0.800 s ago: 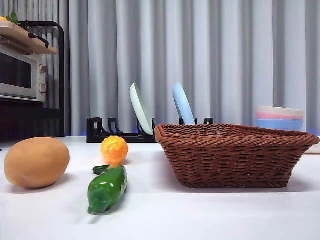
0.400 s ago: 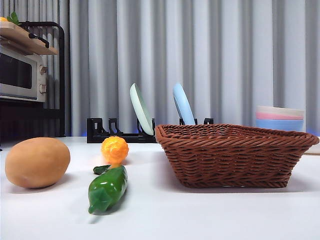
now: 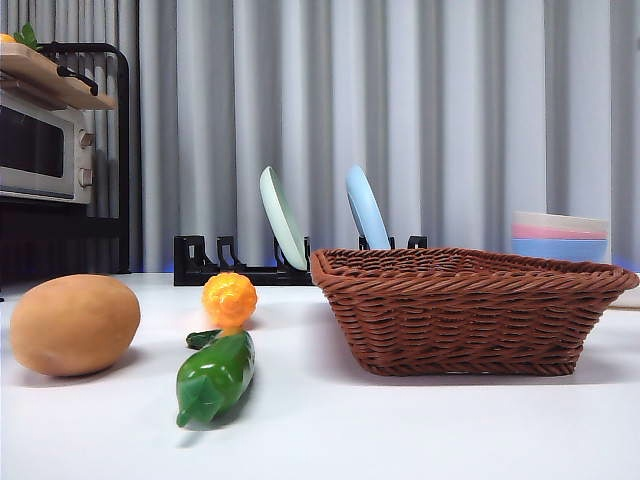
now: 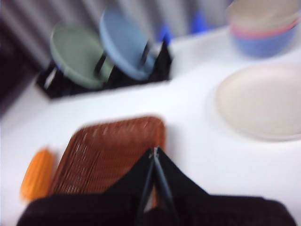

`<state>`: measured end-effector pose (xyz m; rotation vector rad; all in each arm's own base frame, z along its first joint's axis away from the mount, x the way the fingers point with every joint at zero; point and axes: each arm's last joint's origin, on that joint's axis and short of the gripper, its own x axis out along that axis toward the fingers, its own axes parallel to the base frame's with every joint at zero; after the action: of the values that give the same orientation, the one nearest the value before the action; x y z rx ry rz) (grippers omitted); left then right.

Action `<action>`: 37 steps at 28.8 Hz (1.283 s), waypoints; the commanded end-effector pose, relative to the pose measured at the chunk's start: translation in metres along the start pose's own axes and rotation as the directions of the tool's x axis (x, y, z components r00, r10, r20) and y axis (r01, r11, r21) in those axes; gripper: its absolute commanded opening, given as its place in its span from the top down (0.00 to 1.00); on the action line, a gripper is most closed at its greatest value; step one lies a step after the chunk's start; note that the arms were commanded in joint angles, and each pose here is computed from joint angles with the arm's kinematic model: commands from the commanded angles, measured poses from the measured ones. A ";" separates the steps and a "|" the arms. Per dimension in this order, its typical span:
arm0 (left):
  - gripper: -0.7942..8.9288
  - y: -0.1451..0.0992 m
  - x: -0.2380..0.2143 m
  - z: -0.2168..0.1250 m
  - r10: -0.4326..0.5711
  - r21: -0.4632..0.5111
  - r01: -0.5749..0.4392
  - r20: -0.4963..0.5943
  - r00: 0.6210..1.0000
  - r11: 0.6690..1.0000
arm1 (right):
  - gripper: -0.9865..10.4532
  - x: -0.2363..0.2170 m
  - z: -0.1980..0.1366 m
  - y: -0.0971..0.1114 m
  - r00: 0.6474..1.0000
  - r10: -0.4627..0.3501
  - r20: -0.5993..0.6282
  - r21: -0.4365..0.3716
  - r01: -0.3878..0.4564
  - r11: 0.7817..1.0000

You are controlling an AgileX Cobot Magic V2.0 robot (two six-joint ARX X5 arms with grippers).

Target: Pick up the basket,pick up the corn from the table,pick up the potato from the table,pick up the cucumber from the table,put all items into the basket

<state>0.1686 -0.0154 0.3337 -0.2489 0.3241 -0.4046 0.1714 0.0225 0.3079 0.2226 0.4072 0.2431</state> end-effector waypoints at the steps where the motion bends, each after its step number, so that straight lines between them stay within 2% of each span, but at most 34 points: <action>1: 0.92 0.005 0.015 0.006 -0.019 -0.004 0.019 -0.062 0.998 1.000 | 0.93 0.018 0.006 0.001 0.986 0.083 -0.142 -0.074 -0.095 0.993; 3: 0.92 0.007 0.024 0.009 -0.041 -0.003 0.041 -0.093 0.995 0.999 | 0.92 0.030 0.009 0.001 0.964 0.141 -0.225 -0.070 -0.161 0.985; 6: 0.90 0.009 0.035 0.010 -0.068 -0.013 0.067 -0.130 0.989 0.998 | 0.80 0.047 0.012 0.001 0.935 0.196 -0.296 -0.053 -0.221 0.974; 9: 0.67 0.010 0.042 0.008 -0.079 -0.022 0.076 -0.152 0.985 0.997 | 0.64 0.062 0.012 -0.002 0.922 0.197 -0.333 -0.035 -0.221 0.975; 11: 0.58 0.010 0.046 0.006 -0.083 -0.027 0.080 -0.166 0.983 0.996 | 0.61 0.073 0.011 -0.004 0.914 0.192 -0.358 -0.028 -0.216 0.976; 16: 0.58 0.008 0.049 0.004 -0.097 -0.029 0.094 -0.180 0.979 0.995 | 0.61 0.104 0.003 -0.013 0.888 0.150 -0.435 -0.023 -0.178 0.984; 20: 0.58 0.005 0.050 0.004 -0.109 -0.027 0.106 -0.185 0.977 0.994 | 0.61 0.133 -0.006 -0.021 0.852 0.144 -0.503 0.001 -0.166 0.986; 27: 0.58 0.001 0.051 0.000 -0.123 -0.033 0.119 -0.213 0.969 0.992 | 0.62 0.178 -0.040 -0.036 0.759 0.143 -0.635 0.065 -0.132 0.989; 28: 0.58 0.000 0.051 0.000 -0.125 -0.033 0.121 -0.217 0.968 0.992 | 0.64 0.181 -0.044 -0.037 0.750 0.143 -0.645 0.071 -0.127 0.989; 29: 0.58 0.000 0.051 -0.001 -0.128 -0.034 0.123 -0.221 0.967 0.992 | 0.71 0.183 -0.047 -0.038 0.743 0.142 -0.654 0.077 -0.122 0.990; 31: 0.58 -0.002 0.052 -0.002 -0.134 -0.036 0.129 -0.231 0.964 0.991 | 0.93 0.184 -0.048 -0.039 0.739 0.142 -0.658 0.092 -0.108 0.990; 35: 0.57 -0.006 0.059 -0.005 -0.135 -0.052 0.126 -0.251 0.959 0.991 | 0.92 0.178 -0.033 -0.035 0.771 0.142 -0.621 0.139 -0.070 0.988; 37: 0.55 -0.008 0.072 -0.011 -0.147 -0.063 0.135 -0.282 0.948 0.989 | 0.92 0.167 -0.016 -0.030 0.806 0.146 -0.574 0.141 -0.079 0.987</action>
<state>0.2226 -0.0537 0.3094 -0.2492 0.5940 -0.5752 0.3181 0.0432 0.2150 0.2675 1.0715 0.4118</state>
